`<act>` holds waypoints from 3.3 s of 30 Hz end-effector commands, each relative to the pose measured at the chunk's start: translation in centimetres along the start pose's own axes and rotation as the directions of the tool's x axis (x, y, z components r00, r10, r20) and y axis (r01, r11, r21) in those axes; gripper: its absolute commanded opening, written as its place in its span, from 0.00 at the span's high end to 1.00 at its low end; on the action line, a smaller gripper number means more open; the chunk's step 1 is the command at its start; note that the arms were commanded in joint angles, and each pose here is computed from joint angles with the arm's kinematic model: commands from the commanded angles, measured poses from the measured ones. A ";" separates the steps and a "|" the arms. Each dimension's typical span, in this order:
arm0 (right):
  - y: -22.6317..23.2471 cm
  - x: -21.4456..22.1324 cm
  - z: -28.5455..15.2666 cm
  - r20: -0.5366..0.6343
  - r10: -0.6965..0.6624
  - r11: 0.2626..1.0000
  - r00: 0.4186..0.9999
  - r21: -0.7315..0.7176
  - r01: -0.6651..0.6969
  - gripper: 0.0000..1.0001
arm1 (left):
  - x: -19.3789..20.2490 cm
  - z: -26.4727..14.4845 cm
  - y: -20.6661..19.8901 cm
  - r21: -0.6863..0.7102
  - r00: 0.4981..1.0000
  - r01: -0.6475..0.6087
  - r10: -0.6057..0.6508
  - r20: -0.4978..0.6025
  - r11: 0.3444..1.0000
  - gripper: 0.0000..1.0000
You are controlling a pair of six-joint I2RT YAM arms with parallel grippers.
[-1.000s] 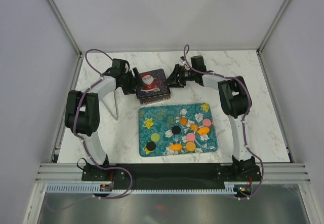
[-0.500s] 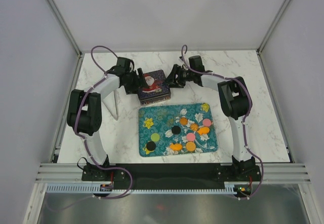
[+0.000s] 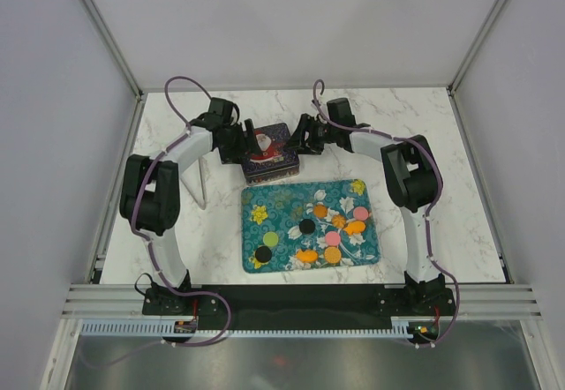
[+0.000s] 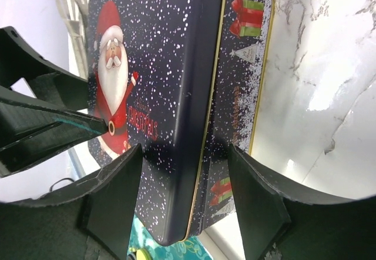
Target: Pack the cookies
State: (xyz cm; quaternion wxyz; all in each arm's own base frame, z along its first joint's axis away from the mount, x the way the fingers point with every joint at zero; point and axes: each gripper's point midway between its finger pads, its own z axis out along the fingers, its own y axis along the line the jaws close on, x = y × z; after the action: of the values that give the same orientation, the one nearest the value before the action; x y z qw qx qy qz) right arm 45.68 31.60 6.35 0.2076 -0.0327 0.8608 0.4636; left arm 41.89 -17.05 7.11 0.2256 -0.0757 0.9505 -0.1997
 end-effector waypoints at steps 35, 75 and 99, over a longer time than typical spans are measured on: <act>4.8 1.0 -0.2 -0.029 -0.235 0.968 0.972 0.089 0.236 0.27 | 0.3 -1.7 -2.6 0.069 0.993 -0.118 0.120 -0.020 0.991 0.11; 6.3 -0.3 -1.8 0.001 -0.351 0.925 0.936 0.153 0.347 0.36 | -1.1 -3.2 -2.3 0.108 0.995 -0.093 0.090 0.034 0.990 0.36; 3.5 -1.5 -0.3 -0.038 -0.276 0.951 0.960 0.132 0.278 0.26 | 1.7 -2.6 0.1 0.067 0.999 -0.001 0.005 -0.049 0.998 0.21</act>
State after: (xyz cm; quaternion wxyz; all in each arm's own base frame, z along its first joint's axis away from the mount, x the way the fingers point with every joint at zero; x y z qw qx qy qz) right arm 45.28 32.30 9.33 0.2630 -0.1311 0.8910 0.3460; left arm 40.41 -16.43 7.29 0.2032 -0.0586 0.9524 -0.2197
